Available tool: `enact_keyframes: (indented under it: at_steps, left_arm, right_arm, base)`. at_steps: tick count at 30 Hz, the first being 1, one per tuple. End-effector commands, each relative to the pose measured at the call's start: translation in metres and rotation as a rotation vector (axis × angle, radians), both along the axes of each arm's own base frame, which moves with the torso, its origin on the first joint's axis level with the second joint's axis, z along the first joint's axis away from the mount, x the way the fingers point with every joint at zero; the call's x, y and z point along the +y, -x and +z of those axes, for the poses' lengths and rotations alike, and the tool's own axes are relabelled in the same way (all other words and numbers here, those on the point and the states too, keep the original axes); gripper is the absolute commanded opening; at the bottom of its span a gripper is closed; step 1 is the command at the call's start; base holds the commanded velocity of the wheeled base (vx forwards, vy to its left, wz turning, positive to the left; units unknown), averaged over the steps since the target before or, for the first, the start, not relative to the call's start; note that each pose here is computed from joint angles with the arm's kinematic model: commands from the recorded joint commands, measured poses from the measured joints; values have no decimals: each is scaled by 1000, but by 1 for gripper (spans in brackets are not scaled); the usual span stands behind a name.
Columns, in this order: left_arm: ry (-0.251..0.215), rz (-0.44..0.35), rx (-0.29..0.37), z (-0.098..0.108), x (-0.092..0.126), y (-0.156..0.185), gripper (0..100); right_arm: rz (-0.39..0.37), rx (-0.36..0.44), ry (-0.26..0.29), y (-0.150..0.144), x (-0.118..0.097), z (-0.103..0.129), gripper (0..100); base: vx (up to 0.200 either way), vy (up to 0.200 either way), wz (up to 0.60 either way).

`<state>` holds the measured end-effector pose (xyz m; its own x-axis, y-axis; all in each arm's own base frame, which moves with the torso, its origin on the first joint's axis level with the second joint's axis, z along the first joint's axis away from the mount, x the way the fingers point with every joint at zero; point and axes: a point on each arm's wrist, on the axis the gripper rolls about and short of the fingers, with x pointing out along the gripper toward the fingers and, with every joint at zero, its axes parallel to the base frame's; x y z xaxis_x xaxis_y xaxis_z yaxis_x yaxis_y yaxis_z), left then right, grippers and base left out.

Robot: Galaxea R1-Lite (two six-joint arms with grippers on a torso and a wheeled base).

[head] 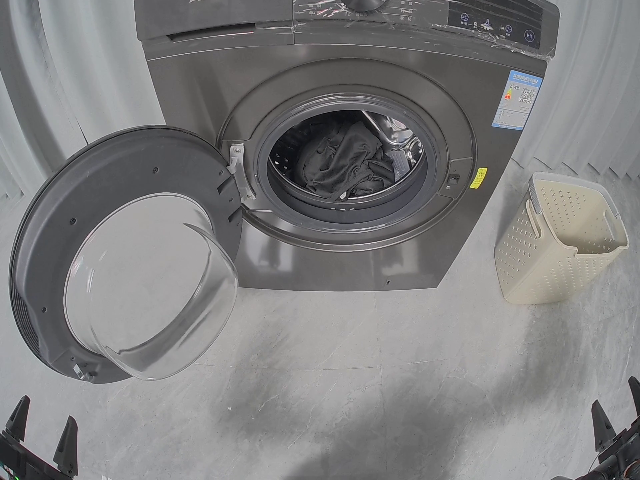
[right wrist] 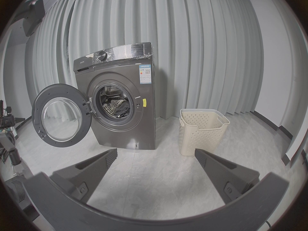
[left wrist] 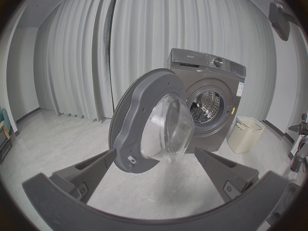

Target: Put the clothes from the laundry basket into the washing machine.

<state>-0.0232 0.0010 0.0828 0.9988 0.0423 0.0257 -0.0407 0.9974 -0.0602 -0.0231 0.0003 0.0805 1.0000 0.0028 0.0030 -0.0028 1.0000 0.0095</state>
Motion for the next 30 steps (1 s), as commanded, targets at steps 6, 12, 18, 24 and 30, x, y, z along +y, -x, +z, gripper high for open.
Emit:
enact_keyframes:
  at_steps: [6,12,18,24,30]
  left_arm:
    - [1,1,10,-5,0,-1,100]
    - [2,-1,10,-5,0,-1,100]
    - [2,-1,10,-5,0,-1,100]
    - [2,-1,9,-5,0,-1,100]
    - [2,-1,10,-5,0,-1,100]
  right_arm:
    - [0,8,2,-1,0,-5,100]
    - [0,8,2,-1,0,-5,100]
    - [2,8,2,-1,0,-5,100]
    - [2,9,2,-1,0,-5,100]
    - [2,8,2,-1,0,-5,100]
  base:
    - [0,133,0]
    - [-67,0,0]
    - [-200,0,0]
    - [-33,0,0]
    - [0,167,0]
